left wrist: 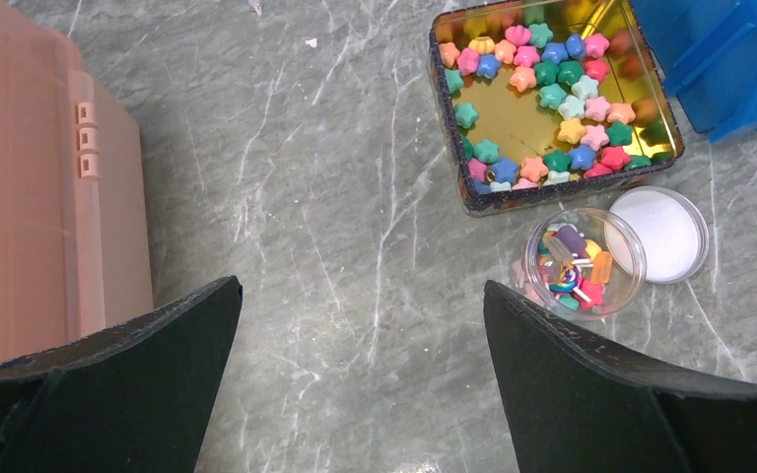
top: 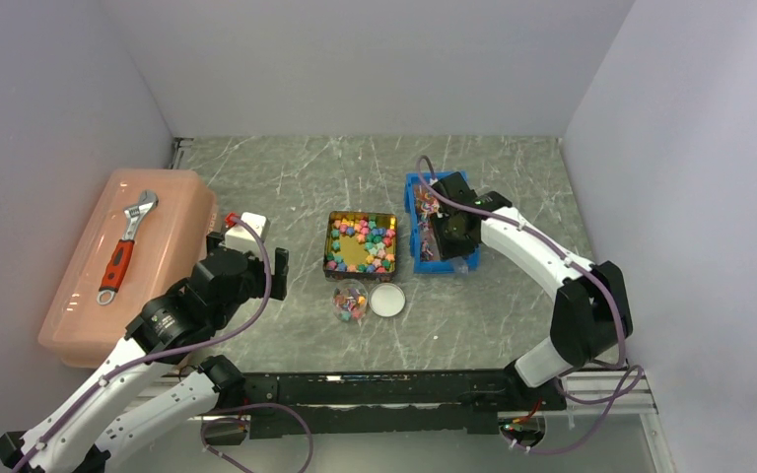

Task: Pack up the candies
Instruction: Scoop the fake candies from the storage box.

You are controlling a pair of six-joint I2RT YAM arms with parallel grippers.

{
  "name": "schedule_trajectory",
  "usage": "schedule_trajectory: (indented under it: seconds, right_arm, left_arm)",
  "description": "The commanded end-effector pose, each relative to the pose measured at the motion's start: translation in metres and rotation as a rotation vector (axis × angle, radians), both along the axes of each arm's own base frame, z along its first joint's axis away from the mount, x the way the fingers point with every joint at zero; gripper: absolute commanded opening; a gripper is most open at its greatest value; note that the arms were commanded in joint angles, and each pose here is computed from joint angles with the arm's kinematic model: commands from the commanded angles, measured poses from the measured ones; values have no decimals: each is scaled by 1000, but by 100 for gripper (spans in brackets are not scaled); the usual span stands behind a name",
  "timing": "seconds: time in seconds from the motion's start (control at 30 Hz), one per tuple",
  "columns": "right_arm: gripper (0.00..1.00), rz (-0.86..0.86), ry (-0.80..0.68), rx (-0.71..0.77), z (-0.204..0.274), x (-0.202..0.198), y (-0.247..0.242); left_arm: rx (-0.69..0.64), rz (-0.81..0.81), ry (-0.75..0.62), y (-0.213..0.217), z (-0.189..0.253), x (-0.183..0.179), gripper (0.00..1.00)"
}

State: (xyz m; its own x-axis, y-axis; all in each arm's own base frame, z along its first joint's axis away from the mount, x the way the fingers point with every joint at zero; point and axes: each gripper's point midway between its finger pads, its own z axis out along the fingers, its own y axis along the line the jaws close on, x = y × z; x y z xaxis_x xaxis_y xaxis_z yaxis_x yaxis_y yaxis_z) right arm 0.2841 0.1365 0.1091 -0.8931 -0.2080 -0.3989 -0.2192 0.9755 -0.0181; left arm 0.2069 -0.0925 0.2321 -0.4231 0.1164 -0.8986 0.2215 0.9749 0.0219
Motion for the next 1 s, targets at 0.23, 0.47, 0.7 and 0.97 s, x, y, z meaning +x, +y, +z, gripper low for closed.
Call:
schedule_trajectory:
  seconds: [0.23,0.47,0.7,0.97]
  right_arm:
    - [0,-27,-134,118,-6,56,26]
    - [0,-81,-229,141,-11,83,25]
    - [0,-139,-329,131,-14,94,16]
    - [0,-165,-399,163,-11,100,15]
  left_arm:
    - [-13,1,-26,-2,6,4,99]
    - [-11,0,-20,-2,5,5,99]
    - [-6,6,-15,-2,4,6,99]
    - [3,8,-2,-2,1,8,99]
